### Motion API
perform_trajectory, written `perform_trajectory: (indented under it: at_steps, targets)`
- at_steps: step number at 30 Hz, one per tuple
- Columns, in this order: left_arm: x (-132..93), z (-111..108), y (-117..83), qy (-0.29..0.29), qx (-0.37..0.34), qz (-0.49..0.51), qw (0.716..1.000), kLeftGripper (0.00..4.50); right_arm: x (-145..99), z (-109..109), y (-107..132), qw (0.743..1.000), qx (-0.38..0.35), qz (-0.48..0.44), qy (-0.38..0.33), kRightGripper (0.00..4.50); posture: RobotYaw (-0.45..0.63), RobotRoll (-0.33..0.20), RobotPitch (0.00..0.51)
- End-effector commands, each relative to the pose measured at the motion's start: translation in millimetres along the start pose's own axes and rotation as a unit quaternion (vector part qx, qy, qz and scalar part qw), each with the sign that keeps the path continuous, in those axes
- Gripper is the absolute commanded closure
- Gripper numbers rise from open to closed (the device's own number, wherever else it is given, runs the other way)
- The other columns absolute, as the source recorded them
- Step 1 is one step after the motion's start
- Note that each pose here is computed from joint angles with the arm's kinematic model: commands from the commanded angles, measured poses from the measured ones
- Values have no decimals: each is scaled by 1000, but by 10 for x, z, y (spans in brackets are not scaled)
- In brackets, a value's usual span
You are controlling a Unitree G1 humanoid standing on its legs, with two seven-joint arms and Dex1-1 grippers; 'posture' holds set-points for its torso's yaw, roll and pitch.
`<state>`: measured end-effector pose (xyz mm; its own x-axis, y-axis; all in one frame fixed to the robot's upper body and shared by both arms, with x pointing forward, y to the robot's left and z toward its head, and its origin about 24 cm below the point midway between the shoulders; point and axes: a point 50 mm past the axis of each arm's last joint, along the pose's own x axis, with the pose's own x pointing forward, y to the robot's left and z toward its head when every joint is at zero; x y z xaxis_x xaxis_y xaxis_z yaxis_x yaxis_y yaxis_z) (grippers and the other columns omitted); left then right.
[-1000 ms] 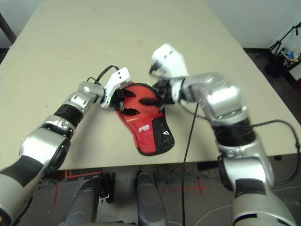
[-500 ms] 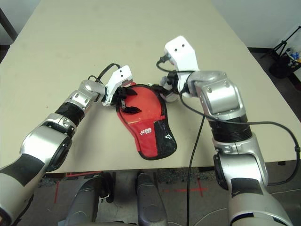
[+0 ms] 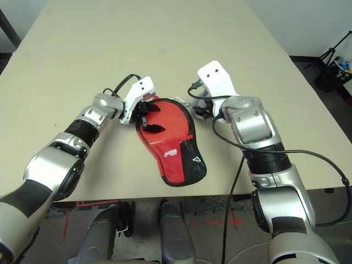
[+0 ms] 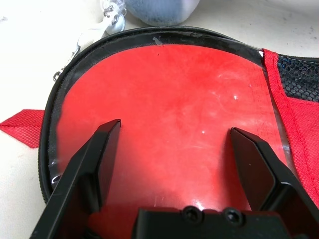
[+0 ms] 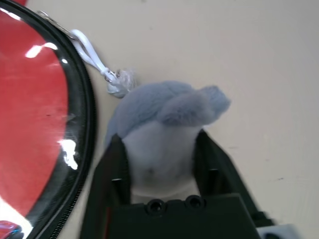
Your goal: Store the ping-pong paddle in its case and zip it.
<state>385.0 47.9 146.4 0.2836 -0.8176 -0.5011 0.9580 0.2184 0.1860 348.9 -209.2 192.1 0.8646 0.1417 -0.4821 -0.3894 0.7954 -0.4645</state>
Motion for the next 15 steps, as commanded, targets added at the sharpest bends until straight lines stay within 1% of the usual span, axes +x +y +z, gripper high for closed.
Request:
perform_trajectory:
  at_steps: [1, 3, 4, 7, 10, 15]
  targets:
    - [56, -217, -63, 44, -29, -10, 999, 0, 64, -110, 20, 1000, -3, -1, 26, 3694, -141, 0, 231]
    - [60, -216, -65, 43, -29, -10, 999, 0, 57, -130, 7, 999, -9, -6, 35, 4149, -140, 0, 232]
    - [61, -217, -65, 44, -29, -9, 999, 0, 31, -135, -4, 999, -16, -6, 37, 4264, -140, 0, 233]
    - [65, -218, -67, 44, -30, -9, 999, 0, -116, -185, -45, 997, -43, 6, 58, 4285, -139, 0, 235]
    - [63, -219, -65, 44, -30, -8, 999, 0, -347, -269, -71, 993, -75, 36, 87, 4286, -142, 0, 237]
    - [59, -225, -64, 44, -32, -7, 998, 0, -777, -480, -66, 978, -99, 103, 151, 4287, -149, 0, 241]
